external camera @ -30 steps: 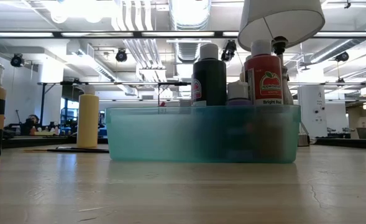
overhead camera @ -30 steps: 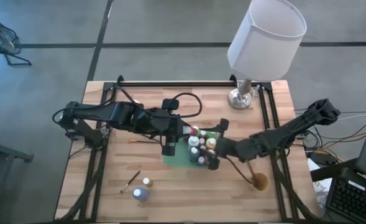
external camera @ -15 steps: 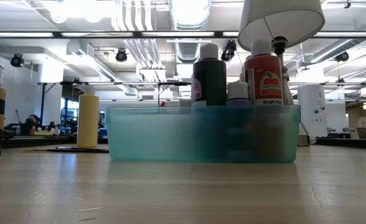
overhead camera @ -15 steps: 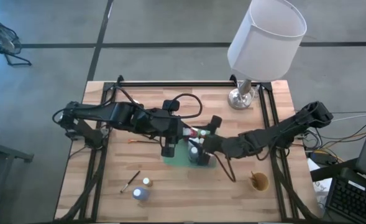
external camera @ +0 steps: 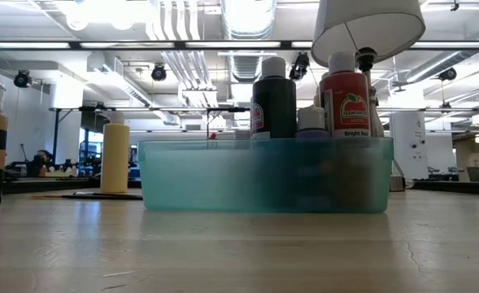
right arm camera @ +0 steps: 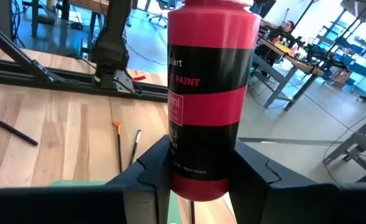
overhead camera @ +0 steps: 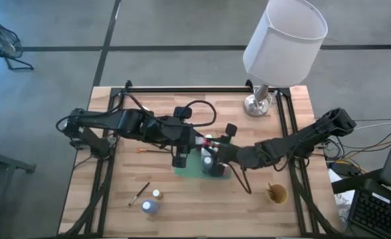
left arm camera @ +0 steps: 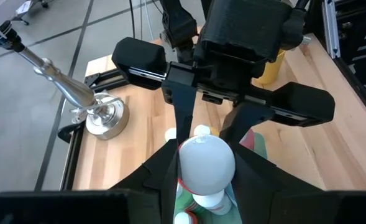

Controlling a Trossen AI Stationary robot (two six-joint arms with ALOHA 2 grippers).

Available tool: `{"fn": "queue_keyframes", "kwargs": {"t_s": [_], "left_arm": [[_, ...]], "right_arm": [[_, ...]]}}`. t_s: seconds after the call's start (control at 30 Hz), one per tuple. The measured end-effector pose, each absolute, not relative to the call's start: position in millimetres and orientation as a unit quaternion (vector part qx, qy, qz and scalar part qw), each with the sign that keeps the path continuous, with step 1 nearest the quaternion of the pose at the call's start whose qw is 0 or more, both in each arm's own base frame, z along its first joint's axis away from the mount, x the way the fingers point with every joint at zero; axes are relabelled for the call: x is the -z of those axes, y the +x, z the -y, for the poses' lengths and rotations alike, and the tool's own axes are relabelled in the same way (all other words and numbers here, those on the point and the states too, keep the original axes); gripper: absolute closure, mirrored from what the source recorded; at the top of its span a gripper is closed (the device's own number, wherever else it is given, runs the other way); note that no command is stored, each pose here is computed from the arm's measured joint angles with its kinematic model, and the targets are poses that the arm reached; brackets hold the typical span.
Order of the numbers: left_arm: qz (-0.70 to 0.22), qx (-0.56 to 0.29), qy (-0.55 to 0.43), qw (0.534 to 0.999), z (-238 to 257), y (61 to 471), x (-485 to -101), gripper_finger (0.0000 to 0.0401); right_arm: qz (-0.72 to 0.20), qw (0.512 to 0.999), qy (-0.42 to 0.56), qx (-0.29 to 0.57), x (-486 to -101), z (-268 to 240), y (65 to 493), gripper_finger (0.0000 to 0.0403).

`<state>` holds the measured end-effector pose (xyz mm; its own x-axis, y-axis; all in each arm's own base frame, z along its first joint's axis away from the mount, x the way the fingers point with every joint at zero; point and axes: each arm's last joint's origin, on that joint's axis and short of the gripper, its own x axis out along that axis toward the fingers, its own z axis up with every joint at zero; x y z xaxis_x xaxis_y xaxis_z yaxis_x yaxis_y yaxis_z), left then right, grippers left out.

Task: Pick & Place Paint Supplies
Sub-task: Put the red paint bottle into the green bin

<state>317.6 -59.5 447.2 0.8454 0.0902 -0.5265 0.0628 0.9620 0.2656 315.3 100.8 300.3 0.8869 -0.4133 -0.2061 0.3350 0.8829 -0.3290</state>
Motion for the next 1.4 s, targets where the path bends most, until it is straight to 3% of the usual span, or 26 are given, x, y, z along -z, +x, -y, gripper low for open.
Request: {"fn": "queue_keyframes", "kwargs": {"t_s": [0.2, 0.57, 0.83, 0.97, 1.4], "left_arm": [[-0.284, -0.005, 0.138, 0.949, 59, 317, -446, 0.0256], [-0.338, -0.064, 0.128, 0.93, 51, 290, -456, 0.0157], [-0.352, -0.077, 0.106, 0.927, 50, 270, -427, 0.0149], [-0.316, -0.066, 0.105, 0.941, 54, 257, -399, 0.0149], [-0.064, -0.023, 0.128, 0.989, 58, 230, -306, 0.0147]], "right_arm": [[-0.138, 0.96, -0.146, 0.194, -300, -101, 315, 0.0283], [-0.158, 0.96, -0.13, 0.192, -305, -99, 301, 0.0292], [-0.175, 0.965, -0.117, 0.158, -295, -118, 281, 0.0297], [-0.171, 0.968, -0.096, 0.155, -287, -124, 267, 0.0293], [-0.07, 0.988, -0.056, 0.125, -260, -132, 257, 0.0291]]}}
